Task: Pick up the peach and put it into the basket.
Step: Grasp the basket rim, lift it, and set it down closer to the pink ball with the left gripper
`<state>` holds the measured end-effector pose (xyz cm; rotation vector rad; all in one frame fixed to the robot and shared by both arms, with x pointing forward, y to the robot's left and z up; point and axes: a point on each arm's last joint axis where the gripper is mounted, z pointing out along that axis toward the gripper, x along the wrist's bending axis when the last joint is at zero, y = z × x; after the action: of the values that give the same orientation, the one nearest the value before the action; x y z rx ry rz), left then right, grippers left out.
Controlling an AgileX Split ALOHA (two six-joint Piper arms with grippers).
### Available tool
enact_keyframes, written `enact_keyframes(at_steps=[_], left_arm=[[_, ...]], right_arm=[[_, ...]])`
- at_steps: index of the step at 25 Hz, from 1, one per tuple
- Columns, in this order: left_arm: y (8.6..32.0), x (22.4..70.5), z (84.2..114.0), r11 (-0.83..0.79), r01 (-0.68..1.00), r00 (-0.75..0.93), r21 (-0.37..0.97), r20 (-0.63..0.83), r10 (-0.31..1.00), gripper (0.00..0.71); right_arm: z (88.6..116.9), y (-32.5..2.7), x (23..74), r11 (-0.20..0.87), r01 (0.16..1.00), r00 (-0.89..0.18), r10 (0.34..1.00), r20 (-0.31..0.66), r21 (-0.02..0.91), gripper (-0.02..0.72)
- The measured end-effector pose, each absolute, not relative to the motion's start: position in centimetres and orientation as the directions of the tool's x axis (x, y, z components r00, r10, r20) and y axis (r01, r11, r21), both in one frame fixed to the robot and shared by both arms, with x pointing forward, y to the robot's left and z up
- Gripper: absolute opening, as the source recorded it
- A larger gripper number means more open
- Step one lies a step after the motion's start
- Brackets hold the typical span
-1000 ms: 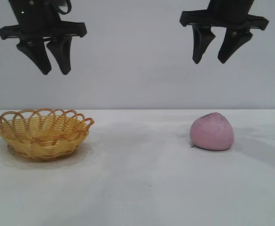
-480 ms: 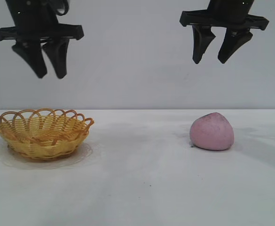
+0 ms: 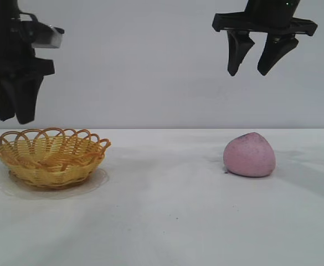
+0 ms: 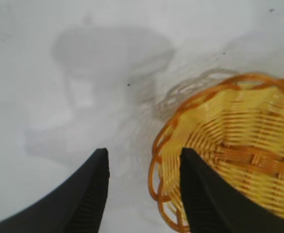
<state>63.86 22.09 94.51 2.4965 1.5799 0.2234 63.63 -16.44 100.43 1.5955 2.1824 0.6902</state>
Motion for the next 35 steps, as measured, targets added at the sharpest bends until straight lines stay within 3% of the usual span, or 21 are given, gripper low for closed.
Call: enact_keyframes(at_steps=[4,8,9,11,13,20,26,30,31,33,35], left_arm=[[21.8,64.0,91.8,-0.419,0.891,0.429,0.178,-0.023,0.903,0.331],[21.3,64.1,90.9,-0.400,0.901,0.418,0.171,-0.087,0.904,0.107],[21.1,64.1,91.1,-0.380,0.907,0.403,0.182,-0.111,0.908,0.074],[20.5,64.0,91.8,-0.318,0.925,0.356,0.208,-0.185,0.916,0.078],[19.6,64.1,92.8,-0.218,0.945,0.285,0.244,-0.290,0.914,0.000],[16.4,63.9,93.0,0.070,0.968,0.073,0.240,-0.540,0.839,0.000],[14.3,60.2,89.3,0.161,0.982,-0.074,0.100,-0.580,0.812,0.000],[14.5,58.9,88.5,0.241,0.969,-0.165,0.052,-0.591,0.789,0.000],[14.6,58.8,88.5,0.247,0.968,-0.170,0.051,-0.589,0.790,0.047],[14.7,58.5,88.5,0.251,0.967,-0.175,0.048,-0.590,0.788,0.047],[14.7,58.4,88.7,0.251,0.967,-0.174,0.051,-0.591,0.788,0.121]], right_arm=[[100.4,-16.4,63.6,0.250,0.781,-0.307,0.952,0.003,0.572,0.389],[100.4,-16.4,63.6,0.255,0.781,-0.310,0.951,0.001,0.570,0.389],[100.4,-16.4,63.6,0.255,0.781,-0.310,0.951,0.001,0.570,0.389],[100.4,-16.5,63.6,0.255,0.782,-0.310,0.951,0.001,0.568,0.389],[100.4,-16.5,63.6,0.255,0.782,-0.310,0.951,0.001,0.568,0.389],[100.3,-16.5,63.4,0.262,0.796,-0.312,0.950,-0.001,0.545,0.389],[100.2,-16.5,63.4,0.265,0.798,-0.314,0.950,-0.002,0.542,0.389],[100.2,-16.5,63.4,0.266,0.797,-0.315,0.949,-0.003,0.542,0.389],[100.2,-16.5,63.4,0.266,0.797,-0.315,0.949,-0.003,0.542,0.389],[100.2,-16.5,63.4,0.266,0.797,-0.315,0.949,-0.003,0.542,0.389],[100.2,-16.5,63.4,0.266,0.797,-0.315,0.949,-0.003,0.542,0.389]])
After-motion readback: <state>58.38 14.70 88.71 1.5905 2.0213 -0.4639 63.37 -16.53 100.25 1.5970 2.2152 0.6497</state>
